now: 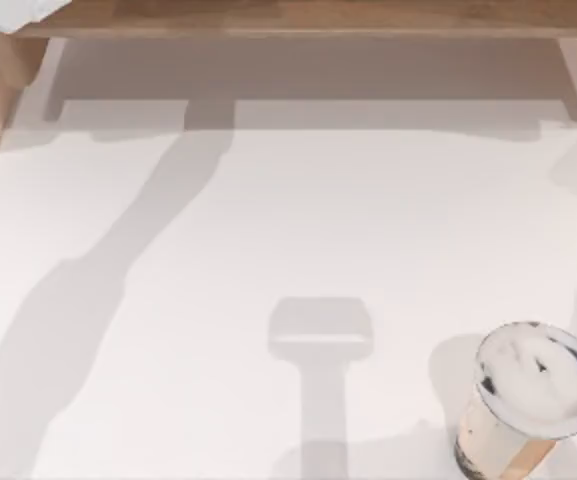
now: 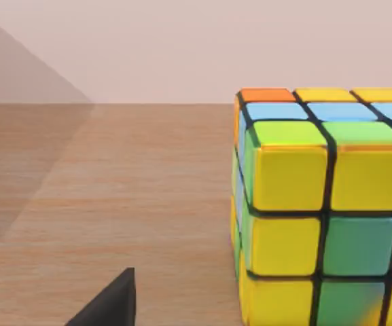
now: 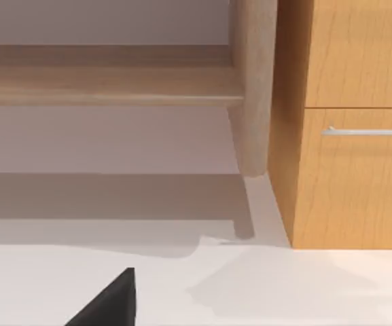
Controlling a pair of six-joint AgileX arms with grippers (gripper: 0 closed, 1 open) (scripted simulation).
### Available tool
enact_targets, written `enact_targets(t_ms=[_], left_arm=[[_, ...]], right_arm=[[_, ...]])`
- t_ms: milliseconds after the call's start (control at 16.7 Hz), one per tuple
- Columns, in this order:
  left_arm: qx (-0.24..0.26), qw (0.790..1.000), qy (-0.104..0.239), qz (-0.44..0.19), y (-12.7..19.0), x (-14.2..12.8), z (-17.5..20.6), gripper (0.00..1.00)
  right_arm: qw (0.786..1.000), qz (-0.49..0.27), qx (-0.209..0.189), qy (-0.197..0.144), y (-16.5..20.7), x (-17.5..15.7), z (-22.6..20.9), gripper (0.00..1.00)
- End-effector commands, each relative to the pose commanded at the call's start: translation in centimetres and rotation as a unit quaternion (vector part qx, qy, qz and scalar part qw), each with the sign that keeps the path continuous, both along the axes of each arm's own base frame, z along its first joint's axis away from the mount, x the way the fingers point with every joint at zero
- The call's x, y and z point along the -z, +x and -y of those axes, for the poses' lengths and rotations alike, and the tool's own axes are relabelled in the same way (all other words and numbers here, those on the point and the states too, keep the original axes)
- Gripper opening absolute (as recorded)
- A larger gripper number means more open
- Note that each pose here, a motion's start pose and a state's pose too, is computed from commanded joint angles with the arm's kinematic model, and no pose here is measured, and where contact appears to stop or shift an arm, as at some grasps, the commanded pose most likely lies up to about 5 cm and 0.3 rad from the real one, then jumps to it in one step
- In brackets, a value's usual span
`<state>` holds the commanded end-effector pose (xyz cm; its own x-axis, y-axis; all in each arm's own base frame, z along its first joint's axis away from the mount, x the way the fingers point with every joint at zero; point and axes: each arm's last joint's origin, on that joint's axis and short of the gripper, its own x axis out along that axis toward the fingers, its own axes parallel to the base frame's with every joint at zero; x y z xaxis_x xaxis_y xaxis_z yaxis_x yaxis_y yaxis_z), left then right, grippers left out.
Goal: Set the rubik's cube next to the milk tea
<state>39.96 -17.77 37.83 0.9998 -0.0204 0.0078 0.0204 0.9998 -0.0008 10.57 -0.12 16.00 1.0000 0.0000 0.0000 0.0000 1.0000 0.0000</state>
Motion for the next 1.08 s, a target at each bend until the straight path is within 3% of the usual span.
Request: enact_targets(t_ms=[480,780,1080], left_arm=[[0.0,1.0,-0.001,0.0,4.1,-0.2,1.0,1.0],[0.0,1.0,0.001,-0.004,4.6,0.2,1.3,1.0],[0.0,1.0,0.001,-0.004,4.6,0.2,1.3,0.62]], right_arm=[[1.0,0.0,0.0,0.0,0.0,0.0,0.0,1.0],[1.0,0.0,0.0,0.0,0.0,0.0,0.0,1.0],[1.0,0.0,0.0,0.0,0.0,0.0,0.0,1.0]])
